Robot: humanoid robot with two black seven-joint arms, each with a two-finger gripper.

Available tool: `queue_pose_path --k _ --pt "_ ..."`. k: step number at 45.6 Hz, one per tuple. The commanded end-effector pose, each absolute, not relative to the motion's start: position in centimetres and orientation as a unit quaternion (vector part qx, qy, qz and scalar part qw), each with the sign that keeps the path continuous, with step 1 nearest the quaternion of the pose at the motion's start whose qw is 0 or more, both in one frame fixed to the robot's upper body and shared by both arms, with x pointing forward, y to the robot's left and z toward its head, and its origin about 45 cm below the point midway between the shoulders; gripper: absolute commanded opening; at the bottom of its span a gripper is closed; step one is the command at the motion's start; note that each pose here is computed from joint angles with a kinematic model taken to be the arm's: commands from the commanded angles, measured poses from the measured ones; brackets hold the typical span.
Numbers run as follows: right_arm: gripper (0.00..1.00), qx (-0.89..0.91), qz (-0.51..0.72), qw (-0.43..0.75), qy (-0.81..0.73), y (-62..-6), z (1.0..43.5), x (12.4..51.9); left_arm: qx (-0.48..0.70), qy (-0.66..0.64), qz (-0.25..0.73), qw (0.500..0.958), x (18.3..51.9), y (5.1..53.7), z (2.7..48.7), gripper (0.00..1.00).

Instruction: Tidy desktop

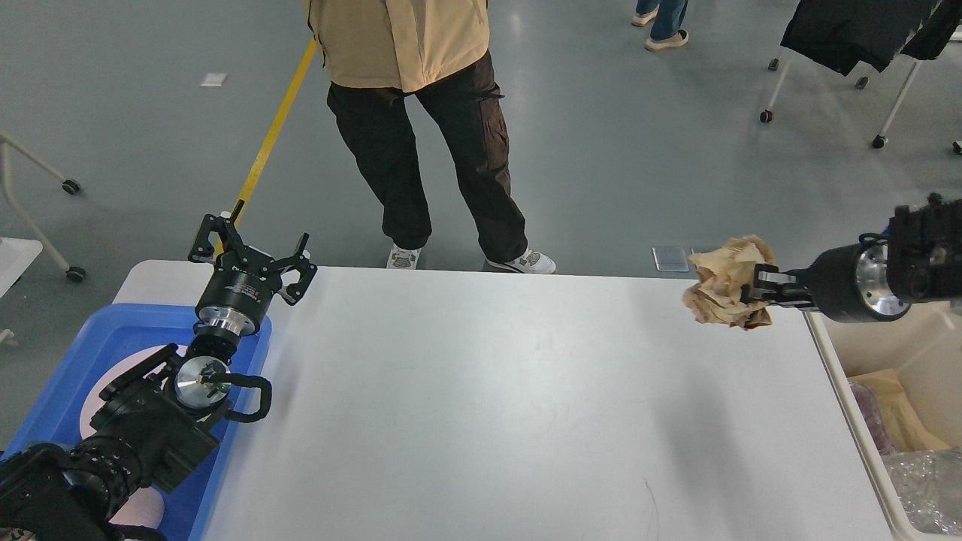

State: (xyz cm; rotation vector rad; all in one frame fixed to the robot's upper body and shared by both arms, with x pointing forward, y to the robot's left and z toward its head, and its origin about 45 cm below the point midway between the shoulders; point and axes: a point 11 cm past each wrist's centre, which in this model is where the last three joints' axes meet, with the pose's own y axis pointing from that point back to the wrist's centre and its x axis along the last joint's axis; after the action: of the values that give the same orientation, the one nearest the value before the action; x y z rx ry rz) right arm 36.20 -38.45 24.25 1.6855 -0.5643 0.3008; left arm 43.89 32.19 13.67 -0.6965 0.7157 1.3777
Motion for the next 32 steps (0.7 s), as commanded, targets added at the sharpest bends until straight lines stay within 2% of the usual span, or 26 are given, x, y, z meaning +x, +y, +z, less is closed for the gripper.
queue_pose_path --k 1,8,16,24,25,26,27,28,32 --pt "0.0 0.662 0.118 0.677 -0.299 -47.6 19.2 35.2 -0.308 0.316 0.608 0.66 43.9 32.2 13.7 0.99" --pt "0.0 0.598 0.118 0.71 -0.353 -53.9 16.1 34.2 -0.307 0.315 0.61 0.659 43.9 32.3 13.7 0.99" --pt "0.0 0.505 0.124 0.763 -0.385 -59.6 12.2 30.1 -0.308 0.316 0.609 0.659 43.9 32.2 13.7 0.99" --pt "0.01 0.482 0.139 0.756 -0.42 -58.4 8.6 29.4 -0.307 0.315 0.61 0.659 43.9 32.3 13.7 0.99" --pt "0.07 0.483 0.138 0.754 -0.424 -58.2 8.4 29.4 -0.308 0.316 0.609 0.659 43.9 32.2 13.7 0.99" --pt "0.2 0.485 0.134 0.749 -0.43 -58.0 8.3 29.5 -0.308 0.316 0.609 0.659 43.9 32.2 13.7 0.99" --pt "0.52 0.487 0.13 0.746 -0.435 -57.9 8.2 29.5 -0.308 0.316 0.609 0.659 43.9 32.2 13.7 0.99" --pt "1.0 0.488 0.128 0.744 -0.439 -57.9 8.2 29.5 -0.308 0.316 0.609 0.659 43.9 32.2 13.7 0.99" --pt "1.0 0.488 0.117 0.737 -0.453 -58.0 8.1 29.3 -0.308 0.316 0.609 0.659 43.9 32.2 13.7 0.99"
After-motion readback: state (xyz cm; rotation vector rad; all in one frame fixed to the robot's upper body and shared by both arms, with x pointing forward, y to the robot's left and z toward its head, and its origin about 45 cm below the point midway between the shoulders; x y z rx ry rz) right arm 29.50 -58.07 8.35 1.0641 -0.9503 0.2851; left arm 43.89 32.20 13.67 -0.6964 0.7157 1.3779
